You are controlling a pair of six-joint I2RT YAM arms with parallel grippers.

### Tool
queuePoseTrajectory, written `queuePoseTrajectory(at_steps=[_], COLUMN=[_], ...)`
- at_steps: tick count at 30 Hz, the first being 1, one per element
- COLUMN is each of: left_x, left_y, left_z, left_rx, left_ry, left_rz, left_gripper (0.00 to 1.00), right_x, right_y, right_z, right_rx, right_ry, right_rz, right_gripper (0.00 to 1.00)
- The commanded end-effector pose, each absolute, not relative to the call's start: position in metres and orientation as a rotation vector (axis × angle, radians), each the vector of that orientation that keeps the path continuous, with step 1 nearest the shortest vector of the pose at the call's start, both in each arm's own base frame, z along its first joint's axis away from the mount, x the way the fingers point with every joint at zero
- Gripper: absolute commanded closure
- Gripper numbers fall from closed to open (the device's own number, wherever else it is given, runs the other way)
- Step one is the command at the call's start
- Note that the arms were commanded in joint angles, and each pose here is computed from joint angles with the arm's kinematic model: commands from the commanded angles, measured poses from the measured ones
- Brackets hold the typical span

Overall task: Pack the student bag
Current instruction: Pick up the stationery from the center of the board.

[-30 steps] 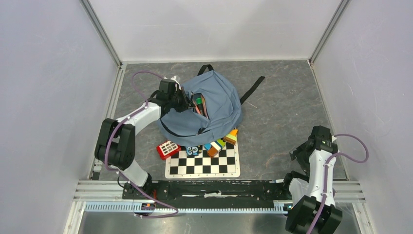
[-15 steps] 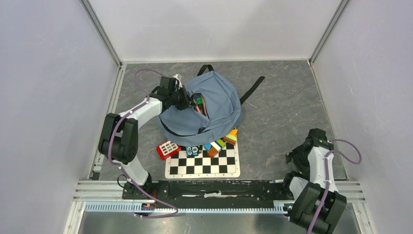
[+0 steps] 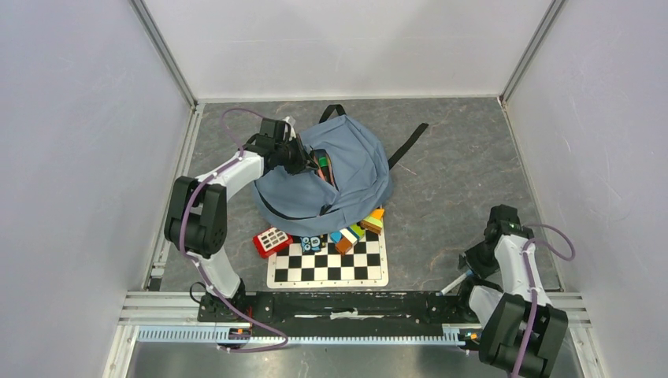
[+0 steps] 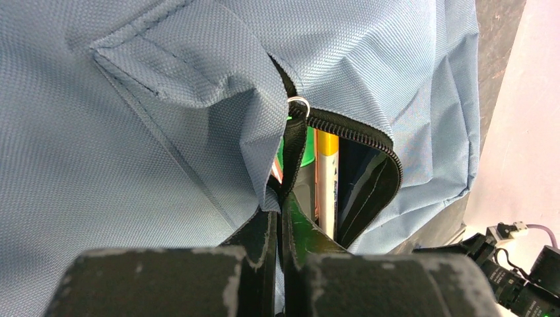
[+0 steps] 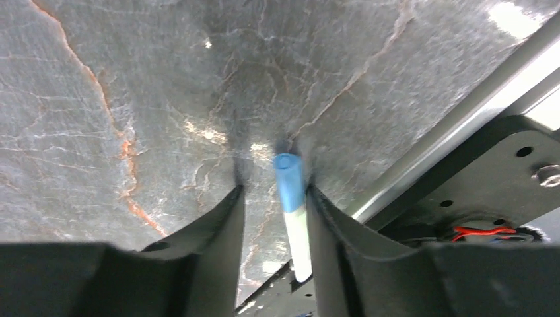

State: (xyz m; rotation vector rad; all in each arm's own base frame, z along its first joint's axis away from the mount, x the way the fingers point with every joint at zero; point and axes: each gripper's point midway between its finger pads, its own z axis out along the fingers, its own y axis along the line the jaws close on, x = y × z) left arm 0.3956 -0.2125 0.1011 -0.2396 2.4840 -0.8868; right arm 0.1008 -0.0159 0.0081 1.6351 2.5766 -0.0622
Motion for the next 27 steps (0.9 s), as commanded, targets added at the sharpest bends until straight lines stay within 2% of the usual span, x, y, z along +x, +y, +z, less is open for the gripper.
queuePoseTrajectory(at_steps=[1,5,14,21,27], left_x=[0.408,0.404,0.4,0.395,0.394], left_y=[-0.222,-0.22,-0.215,-0.21,-0.207], left_z=[0.121,0.117,0.12,0.125,0.129], left_rx=[-0.176,-0.185,-0.216,-0.237,-0.266], left_ry=[2.424,2.432,2.415,2.391,2.361], left_rz=[-0.939,-0.932,-0.91,-0.895,-0.892], left_gripper=[0.98,0.98,0.98,0.98,0.98], right_x=[0.13,0.148,0.197,0.27,0.328], right_y=[-0.009,-0.006,0.005,0.004,0.041], right_z=[0.005,0.009,0.0,0.027,0.072], right_rx=[1.647,1.607,1.371,0.998,0.645], right_ry=[2.498,2.48,2.498,2.485,2.407], right_rz=[0.044,0.078,0.072,0.031,0.193], right_gripper=[0.66,0.84,1.0,1.0,1.0])
